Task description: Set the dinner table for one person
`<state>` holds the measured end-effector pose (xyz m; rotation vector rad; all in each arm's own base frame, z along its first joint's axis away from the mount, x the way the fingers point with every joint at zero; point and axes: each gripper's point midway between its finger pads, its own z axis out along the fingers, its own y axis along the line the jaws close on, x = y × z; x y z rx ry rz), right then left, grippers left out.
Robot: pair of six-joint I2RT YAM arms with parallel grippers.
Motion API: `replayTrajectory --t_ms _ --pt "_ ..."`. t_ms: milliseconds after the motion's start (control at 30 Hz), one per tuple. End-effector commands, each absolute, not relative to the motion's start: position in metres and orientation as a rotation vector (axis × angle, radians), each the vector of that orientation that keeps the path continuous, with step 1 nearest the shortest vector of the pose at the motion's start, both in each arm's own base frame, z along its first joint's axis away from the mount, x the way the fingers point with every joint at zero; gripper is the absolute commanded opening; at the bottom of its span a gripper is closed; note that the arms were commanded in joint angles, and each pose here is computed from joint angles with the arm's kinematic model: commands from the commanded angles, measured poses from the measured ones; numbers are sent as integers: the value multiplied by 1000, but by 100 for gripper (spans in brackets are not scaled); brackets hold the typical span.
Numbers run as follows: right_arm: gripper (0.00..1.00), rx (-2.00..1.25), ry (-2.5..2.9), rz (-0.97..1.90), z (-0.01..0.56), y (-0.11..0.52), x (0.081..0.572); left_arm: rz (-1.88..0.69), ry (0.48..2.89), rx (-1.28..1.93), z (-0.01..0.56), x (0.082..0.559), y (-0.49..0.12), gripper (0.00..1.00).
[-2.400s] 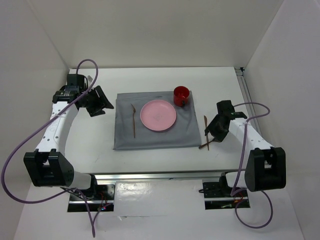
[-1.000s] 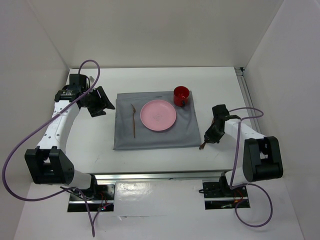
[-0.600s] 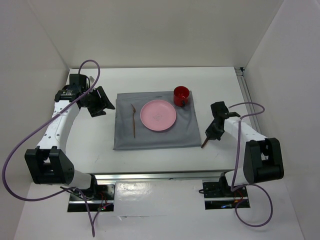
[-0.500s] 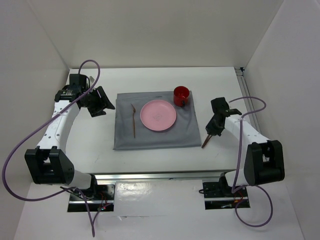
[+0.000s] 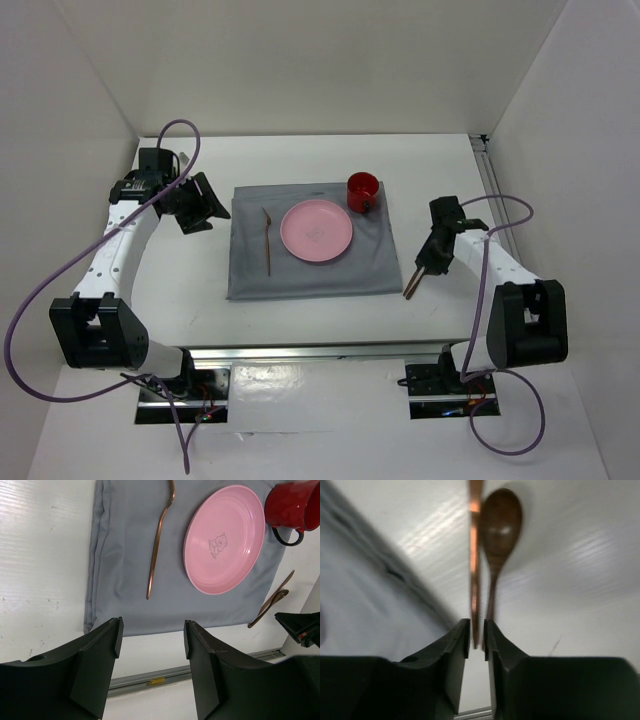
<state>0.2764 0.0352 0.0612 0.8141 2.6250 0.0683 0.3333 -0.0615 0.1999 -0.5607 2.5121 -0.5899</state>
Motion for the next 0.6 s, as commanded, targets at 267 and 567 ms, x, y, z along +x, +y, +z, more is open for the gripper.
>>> replayTrajectory --t_ms 267,567 --pt "39 774 2729 108 23 33 265 -598 2506 -513 199 335 -64 68" --pt "36 875 2758 54 4 27 262 -598 2506 -513 199 335 -64 68"
